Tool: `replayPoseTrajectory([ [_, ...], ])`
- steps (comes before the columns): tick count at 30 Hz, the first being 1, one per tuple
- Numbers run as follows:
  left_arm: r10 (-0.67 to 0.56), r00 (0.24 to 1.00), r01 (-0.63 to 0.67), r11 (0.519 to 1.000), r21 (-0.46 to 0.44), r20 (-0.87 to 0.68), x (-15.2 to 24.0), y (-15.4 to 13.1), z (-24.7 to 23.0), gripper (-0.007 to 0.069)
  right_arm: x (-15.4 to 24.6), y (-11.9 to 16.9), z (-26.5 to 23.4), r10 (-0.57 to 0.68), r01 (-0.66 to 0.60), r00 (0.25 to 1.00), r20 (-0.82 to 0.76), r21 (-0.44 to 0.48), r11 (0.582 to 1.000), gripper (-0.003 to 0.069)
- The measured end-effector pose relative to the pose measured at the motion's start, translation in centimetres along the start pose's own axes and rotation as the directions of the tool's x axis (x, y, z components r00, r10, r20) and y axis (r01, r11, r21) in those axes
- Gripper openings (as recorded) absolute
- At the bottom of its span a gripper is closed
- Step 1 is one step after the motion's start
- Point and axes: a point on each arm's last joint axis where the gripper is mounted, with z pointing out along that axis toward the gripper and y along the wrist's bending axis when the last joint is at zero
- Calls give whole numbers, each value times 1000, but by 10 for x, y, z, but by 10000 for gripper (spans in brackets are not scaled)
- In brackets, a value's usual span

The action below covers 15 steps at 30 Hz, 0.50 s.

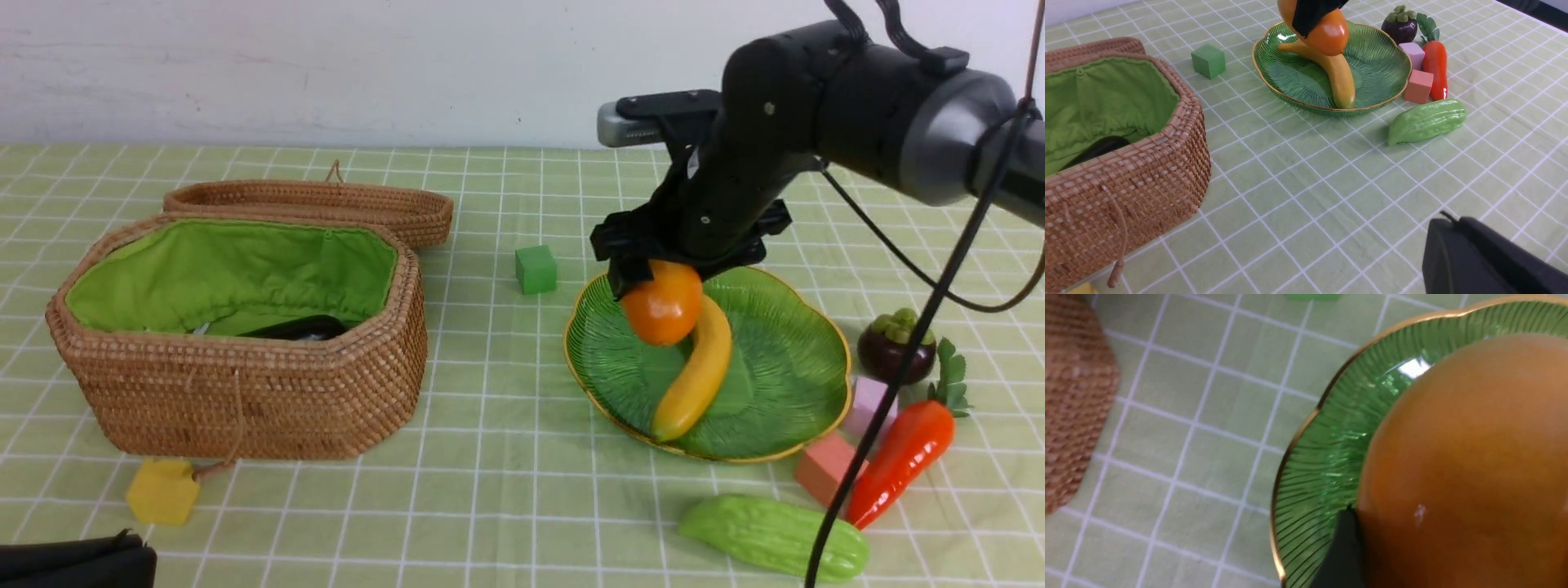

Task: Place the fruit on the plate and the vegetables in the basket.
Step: Use the right arm to grab a mango and put it into the right plate

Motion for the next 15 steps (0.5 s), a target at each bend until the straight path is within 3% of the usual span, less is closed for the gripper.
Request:
replayPoseTrajectory([
  [6,0,1000,0,1000,-1,4,0,0,0,-13,0,-5,27,-1,1,1000,9,12,1000,598],
  [11,0,1000,0,1000,-1,4,0,0,0,-13,0,-6,29,-14,14,1000,11,26,1000,677],
  [15,0,1000,0,1000,-1,5,0,0,0,-13,0,-7,22,-19,19,1000,-3,36,999,678],
])
